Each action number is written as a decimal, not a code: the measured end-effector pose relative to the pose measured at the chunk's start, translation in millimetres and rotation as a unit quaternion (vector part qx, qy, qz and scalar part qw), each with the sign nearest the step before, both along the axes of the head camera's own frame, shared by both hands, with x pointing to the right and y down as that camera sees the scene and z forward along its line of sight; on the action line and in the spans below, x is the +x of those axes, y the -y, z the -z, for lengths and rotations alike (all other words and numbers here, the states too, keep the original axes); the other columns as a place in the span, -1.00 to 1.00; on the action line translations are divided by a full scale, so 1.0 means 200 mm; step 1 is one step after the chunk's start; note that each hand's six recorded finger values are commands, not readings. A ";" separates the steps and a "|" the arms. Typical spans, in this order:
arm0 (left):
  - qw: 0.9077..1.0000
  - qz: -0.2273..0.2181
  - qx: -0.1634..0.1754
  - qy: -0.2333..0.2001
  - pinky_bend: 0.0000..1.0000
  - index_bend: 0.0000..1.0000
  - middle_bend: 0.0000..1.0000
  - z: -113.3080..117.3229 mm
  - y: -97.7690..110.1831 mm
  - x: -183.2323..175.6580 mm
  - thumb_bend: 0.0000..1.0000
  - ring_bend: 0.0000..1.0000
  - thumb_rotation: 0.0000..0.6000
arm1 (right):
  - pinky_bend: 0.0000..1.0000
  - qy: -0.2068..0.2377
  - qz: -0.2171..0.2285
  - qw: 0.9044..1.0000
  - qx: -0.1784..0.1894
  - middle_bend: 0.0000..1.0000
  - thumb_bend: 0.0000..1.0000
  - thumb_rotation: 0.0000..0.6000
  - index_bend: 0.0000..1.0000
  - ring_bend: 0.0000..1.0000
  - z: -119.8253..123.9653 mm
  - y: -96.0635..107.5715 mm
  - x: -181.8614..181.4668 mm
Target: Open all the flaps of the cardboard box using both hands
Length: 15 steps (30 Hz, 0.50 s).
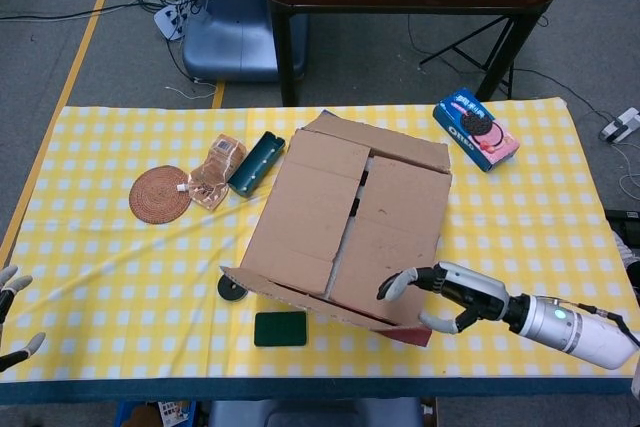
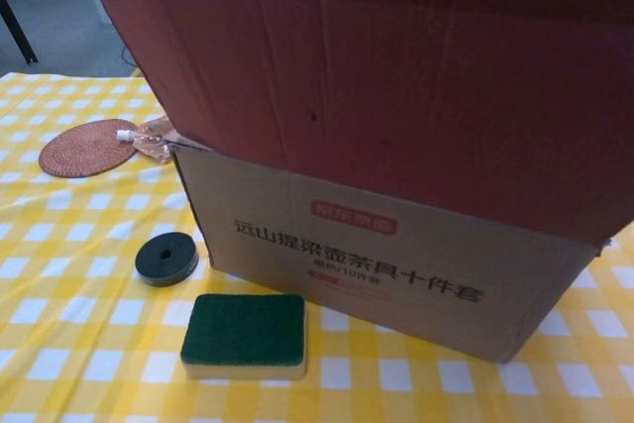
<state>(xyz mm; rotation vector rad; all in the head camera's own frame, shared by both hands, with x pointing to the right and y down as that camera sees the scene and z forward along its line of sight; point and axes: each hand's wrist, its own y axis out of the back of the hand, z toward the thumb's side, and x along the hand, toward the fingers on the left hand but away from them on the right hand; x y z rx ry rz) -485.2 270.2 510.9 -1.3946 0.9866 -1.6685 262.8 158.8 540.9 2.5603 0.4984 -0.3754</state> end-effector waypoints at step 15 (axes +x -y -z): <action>1.000 -0.026 0.003 -0.003 -1.00 -0.44 -0.71 -0.01 0.07 0.03 -0.73 -0.87 1.00 | -0.83 -0.054 -0.009 0.996 0.076 -0.49 -0.67 1.00 -0.37 -0.68 0.00 0.05 0.06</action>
